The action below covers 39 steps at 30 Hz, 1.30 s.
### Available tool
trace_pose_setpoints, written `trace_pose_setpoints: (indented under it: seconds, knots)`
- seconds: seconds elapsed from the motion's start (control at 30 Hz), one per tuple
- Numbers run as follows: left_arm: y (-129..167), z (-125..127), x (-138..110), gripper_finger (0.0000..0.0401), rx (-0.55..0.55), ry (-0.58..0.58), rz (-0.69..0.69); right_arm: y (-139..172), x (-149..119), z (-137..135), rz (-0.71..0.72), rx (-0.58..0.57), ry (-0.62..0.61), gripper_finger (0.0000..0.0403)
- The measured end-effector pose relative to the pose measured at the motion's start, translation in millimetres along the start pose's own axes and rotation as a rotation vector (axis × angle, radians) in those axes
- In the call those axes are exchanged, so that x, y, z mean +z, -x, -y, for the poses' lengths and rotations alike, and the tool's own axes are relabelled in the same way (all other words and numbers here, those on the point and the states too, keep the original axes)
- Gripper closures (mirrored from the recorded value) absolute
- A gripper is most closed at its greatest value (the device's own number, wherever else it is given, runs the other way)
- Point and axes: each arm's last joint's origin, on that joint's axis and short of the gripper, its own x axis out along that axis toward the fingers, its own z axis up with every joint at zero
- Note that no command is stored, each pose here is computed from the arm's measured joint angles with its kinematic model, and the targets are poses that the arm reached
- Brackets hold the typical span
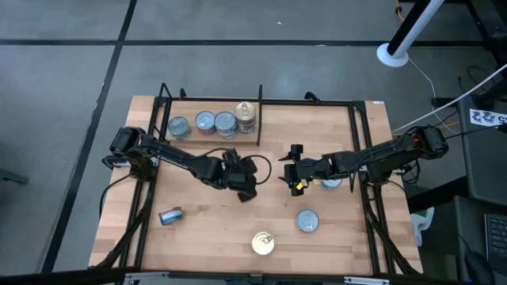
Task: Stack canned seafood by type on shelf
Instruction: Stack the blue pink tuna can on top of the blue pink tuna can on the shelf
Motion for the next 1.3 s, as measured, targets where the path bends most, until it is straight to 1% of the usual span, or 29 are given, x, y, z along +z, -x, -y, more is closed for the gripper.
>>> trace_pose_setpoints:
  seconds: [0.13,0.23,0.37,0.43,0.6,0.67,0.8,0.87,0.93,1.1,1.2,1.3]
  knots:
    - [6,16,-3,0.0164,-0.242,0.191,-0.094,0,0,0,0.003,0.010,0.000,0.0095]
    - [13,27,-6,0.0164,-0.392,0.318,-0.191,0,1,-3,0.018,0.089,-0.001,0.0095]
    - [23,41,-11,0.0164,-0.492,0.467,-0.281,1,2,-7,0.053,0.233,-0.002,0.0095]
    - [29,50,-15,0.0164,-0.535,0.539,-0.302,1,2,-8,0.065,0.292,-0.002,0.0095]
    - [41,73,-31,0.0164,-0.623,0.704,-0.321,2,3,-11,0.082,0.375,0.005,0.0095]
    - [42,83,-39,0.0164,-0.636,0.757,-0.324,4,4,-15,0.093,0.390,0.041,0.0095]
    - [36,101,-58,0.0164,-0.600,0.769,-0.372,10,9,-28,0.153,0.412,0.164,0.0095]
    - [33,107,-65,0.0164,-0.583,0.784,-0.394,13,12,-36,0.196,0.425,0.211,0.0095]
    - [30,113,-68,0.0164,-0.593,0.807,-0.400,17,16,-42,0.239,0.430,0.246,0.0095]
    - [18,124,-70,0.0164,-0.634,0.830,-0.386,23,21,-53,0.285,0.356,0.313,0.0095]
    - [8,127,-73,0.0164,-0.622,0.837,-0.401,25,22,-56,0.284,0.313,0.343,0.0095]
    - [3,128,-75,0.0164,-0.612,0.833,-0.409,25,22,-56,0.283,0.308,0.347,0.0095]
